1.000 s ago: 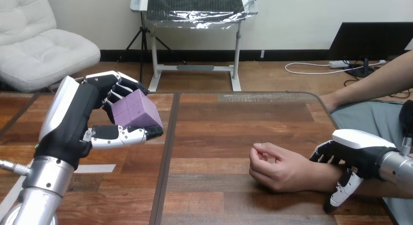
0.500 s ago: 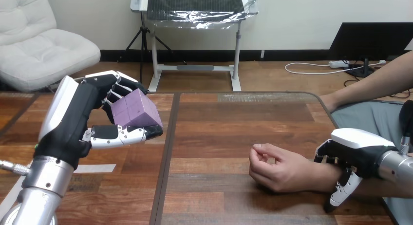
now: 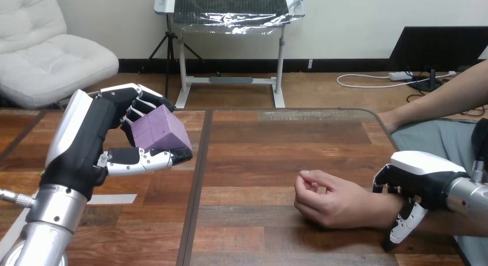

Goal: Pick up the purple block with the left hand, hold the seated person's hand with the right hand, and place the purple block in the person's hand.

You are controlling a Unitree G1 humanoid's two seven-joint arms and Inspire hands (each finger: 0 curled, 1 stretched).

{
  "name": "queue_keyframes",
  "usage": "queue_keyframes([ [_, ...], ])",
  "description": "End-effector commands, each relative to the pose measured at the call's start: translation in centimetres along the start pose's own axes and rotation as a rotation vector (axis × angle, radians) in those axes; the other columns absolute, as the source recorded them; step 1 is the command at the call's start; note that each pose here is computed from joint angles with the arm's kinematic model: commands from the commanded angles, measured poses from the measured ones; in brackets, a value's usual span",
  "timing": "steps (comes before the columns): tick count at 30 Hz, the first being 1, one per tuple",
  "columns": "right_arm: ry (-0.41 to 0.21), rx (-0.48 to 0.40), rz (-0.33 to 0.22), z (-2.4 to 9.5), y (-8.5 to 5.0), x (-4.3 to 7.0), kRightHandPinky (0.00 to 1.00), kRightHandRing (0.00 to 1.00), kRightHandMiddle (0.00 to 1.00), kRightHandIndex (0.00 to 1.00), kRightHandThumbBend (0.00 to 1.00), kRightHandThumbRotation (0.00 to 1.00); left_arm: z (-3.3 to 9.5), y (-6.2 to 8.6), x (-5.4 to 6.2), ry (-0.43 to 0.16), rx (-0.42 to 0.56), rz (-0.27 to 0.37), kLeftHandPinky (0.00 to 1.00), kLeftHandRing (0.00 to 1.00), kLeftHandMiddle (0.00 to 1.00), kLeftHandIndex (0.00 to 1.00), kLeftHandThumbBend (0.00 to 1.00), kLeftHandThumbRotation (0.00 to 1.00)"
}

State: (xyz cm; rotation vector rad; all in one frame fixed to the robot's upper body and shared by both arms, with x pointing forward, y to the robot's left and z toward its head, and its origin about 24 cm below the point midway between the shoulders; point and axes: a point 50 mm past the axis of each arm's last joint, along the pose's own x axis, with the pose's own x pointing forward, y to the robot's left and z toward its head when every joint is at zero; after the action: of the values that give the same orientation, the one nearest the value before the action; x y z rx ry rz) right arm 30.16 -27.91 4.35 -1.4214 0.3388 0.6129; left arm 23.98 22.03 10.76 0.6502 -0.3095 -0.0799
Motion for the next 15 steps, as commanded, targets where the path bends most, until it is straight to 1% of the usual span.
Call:
queue_keyframes([
  [1,0.046,0.013,0.144,-1.05,4.15,-0.06,0.16,0.25,0.36,0.44,0.95,0.09,1.85,1.27,1.22,-0.106,0.015,0.048,0.30,0.37,0.41,0.42,0.57,0.00],
  [6,0.036,0.032,0.126,-1.08,4.13,-0.09,0.17,0.25,0.36,0.42,0.94,0.07,1.79,1.20,1.27,-0.097,0.019,0.046,0.30,0.37,0.41,0.42,0.57,0.00],
  [15,0.035,0.103,0.114,-1.20,3.86,-0.03,0.24,0.33,0.42,0.42,0.90,0.04,1.53,0.88,1.43,-0.093,0.010,0.040,0.30,0.37,0.41,0.42,0.58,0.00],
])
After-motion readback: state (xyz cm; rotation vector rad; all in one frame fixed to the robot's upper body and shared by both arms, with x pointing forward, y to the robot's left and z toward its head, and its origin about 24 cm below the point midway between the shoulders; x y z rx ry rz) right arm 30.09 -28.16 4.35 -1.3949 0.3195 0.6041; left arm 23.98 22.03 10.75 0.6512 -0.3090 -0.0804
